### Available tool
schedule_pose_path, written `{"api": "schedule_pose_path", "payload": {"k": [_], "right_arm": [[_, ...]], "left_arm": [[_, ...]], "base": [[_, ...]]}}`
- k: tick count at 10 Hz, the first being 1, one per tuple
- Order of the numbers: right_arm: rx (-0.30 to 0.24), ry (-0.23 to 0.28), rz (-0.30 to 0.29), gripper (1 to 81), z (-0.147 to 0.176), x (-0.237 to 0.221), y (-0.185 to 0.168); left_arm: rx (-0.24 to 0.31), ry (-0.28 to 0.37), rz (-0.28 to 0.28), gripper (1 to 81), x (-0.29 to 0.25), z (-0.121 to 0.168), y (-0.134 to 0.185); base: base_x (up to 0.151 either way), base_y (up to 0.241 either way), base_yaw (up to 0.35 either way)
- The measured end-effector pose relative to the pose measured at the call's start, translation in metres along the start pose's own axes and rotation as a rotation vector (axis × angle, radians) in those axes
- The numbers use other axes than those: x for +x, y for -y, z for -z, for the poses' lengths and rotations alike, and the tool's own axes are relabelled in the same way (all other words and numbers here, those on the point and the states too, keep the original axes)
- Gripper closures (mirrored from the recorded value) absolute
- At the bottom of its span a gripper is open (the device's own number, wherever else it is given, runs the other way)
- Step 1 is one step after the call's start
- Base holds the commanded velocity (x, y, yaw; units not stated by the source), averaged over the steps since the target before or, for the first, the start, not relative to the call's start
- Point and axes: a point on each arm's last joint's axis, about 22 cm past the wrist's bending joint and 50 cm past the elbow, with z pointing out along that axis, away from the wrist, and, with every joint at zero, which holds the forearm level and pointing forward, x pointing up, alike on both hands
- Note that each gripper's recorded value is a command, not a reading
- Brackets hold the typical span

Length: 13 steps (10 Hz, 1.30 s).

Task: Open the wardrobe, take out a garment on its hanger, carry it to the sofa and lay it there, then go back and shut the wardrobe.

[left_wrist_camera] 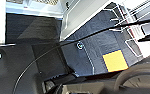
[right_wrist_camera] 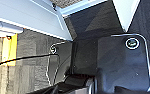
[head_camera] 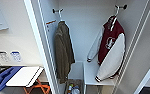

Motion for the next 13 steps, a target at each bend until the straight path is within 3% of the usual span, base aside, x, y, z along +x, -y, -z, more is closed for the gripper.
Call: {"api": "schedule_pose_path", "payload": {"k": [4,6,10,13], "right_arm": [[-0.079,0.017,-0.003,1.0,-0.028,-0.024,-0.022],[-0.095,0.026,-0.006,1.0,-0.048,-0.039,-0.017],[-0.127,0.055,-0.018,1.0,-0.061,-0.070,-0.018],[-0.139,0.044,-0.013,1.0,-0.064,-0.063,-0.022]], "left_arm": [[0.063,0.030,0.000,1.0,-0.019,-0.018,0.017],[0.090,0.045,-0.001,1.0,-0.027,-0.029,0.022],[0.088,0.049,0.004,1.0,-0.033,-0.037,0.015],[0.087,0.042,0.000,1.0,-0.026,-0.039,0.016]], "base": [[0.000,0.000,0.000],[0.000,0.000,0.000],[-0.016,0.000,0.000],[-0.075,0.000,0.000]]}}
